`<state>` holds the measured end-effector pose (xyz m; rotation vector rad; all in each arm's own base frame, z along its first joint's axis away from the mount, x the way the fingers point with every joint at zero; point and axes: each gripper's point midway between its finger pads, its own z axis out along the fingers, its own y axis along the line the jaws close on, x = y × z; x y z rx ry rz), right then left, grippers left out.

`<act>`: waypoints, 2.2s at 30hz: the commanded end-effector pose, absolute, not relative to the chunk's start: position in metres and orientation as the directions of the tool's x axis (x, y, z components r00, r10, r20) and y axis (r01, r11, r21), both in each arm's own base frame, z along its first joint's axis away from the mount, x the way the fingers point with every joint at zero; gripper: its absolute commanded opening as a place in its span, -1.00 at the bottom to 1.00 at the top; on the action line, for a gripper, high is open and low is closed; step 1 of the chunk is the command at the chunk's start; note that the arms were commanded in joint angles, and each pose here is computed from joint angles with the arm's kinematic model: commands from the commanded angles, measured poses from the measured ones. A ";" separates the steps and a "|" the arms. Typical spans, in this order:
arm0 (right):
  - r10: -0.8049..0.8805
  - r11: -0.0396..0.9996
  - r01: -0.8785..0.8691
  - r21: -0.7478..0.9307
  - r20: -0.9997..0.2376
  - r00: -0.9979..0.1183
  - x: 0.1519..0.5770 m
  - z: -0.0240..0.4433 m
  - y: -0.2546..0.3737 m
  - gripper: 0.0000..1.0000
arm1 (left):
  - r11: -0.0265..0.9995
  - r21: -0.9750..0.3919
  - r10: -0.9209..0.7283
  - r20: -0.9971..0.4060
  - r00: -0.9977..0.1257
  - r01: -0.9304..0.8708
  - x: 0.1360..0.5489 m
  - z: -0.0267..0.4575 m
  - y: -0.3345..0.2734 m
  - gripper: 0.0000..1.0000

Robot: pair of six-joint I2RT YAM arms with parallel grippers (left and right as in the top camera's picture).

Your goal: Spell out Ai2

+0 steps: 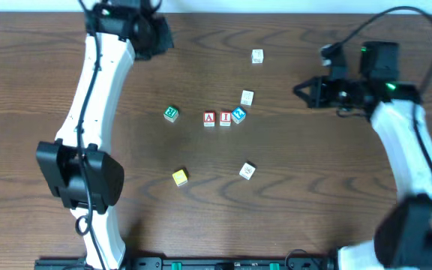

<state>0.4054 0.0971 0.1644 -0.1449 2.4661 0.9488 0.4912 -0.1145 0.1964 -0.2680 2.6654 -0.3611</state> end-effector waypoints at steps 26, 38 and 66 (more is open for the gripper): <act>0.040 0.642 -0.169 0.748 -0.252 -0.967 0.418 0.053 0.167 -0.97 | 0.873 -0.407 -0.296 -0.003 -0.955 -0.270 0.414 0.041 -0.184 -0.88; 0.020 0.677 -0.152 0.720 -0.225 -0.974 0.413 0.033 0.162 -0.97 | 0.883 -0.318 -0.353 0.034 -0.935 -0.345 0.399 0.023 -0.166 -0.88; 0.034 0.650 -0.132 0.748 -0.202 -0.979 0.416 0.027 0.180 -0.98 | 0.775 -0.524 -0.346 0.116 -0.931 -0.354 0.399 -0.004 -0.187 -0.88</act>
